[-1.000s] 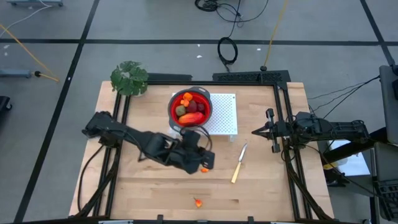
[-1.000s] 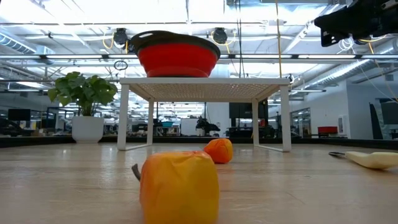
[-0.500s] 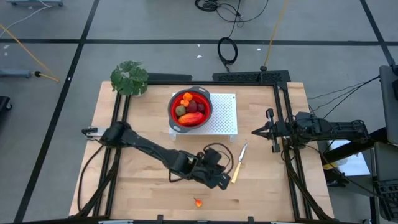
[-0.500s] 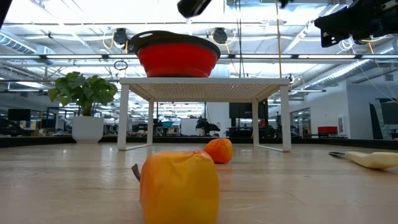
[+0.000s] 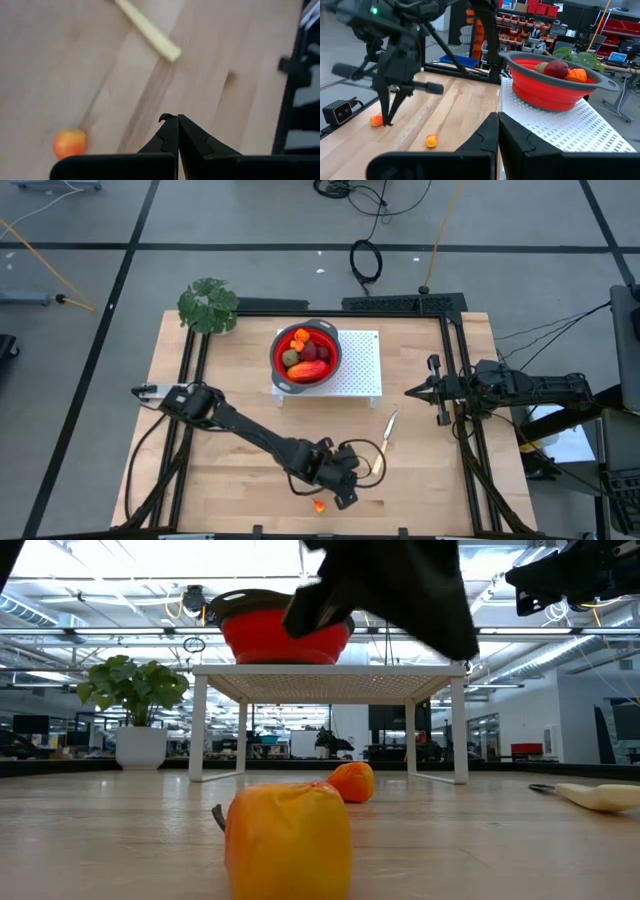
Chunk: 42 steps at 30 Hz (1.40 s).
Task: Pick & Place Fruit
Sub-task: Put the orange peach into the orange strainer bowl on the shelf
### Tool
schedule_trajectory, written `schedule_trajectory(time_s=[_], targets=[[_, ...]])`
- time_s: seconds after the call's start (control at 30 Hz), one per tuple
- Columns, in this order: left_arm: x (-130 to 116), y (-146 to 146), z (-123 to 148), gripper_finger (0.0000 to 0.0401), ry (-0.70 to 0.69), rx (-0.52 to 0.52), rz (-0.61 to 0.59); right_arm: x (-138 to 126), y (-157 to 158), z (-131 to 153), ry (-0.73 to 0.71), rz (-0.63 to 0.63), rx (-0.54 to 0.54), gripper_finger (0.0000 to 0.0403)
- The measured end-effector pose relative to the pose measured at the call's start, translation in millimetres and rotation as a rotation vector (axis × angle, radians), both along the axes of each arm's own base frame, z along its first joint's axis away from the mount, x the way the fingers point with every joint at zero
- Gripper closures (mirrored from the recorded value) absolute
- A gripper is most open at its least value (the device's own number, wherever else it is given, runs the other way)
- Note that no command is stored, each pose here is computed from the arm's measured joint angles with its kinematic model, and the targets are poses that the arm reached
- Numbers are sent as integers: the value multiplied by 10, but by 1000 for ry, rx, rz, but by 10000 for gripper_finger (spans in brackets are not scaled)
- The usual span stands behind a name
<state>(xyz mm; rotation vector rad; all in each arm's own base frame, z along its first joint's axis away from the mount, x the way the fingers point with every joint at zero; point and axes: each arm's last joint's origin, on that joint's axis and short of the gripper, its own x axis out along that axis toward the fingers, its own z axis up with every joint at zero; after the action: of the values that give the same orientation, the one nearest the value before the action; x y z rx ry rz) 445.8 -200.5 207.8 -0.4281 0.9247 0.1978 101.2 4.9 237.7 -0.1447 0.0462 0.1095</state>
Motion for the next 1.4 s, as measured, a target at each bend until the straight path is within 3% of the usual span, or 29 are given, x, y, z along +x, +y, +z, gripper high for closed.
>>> schedule_trajectory(time_s=[0.17, 0.4, 0.83, 1.13, 1.4], targets=[[-57, 30, -111, 401, 101, 25, 22, 0, 0, -2, 2, 0, 0, 403], [-150, 112, -155, 400, 188, 148, 61, 0, 0, -7, 7, 0, 0, 403], [-104, 265, -184, 387, 207, 178, 56, 0, 0, -7, 7, 0, 0, 403], [-93, 329, -187, 282, 220, 194, 62, 0, 0, -7, 8, -1, 2, 403], [-88, 288, -258, 198, 239, 250, -53, 0, 0, -8, 8, 0, 3, 403]])
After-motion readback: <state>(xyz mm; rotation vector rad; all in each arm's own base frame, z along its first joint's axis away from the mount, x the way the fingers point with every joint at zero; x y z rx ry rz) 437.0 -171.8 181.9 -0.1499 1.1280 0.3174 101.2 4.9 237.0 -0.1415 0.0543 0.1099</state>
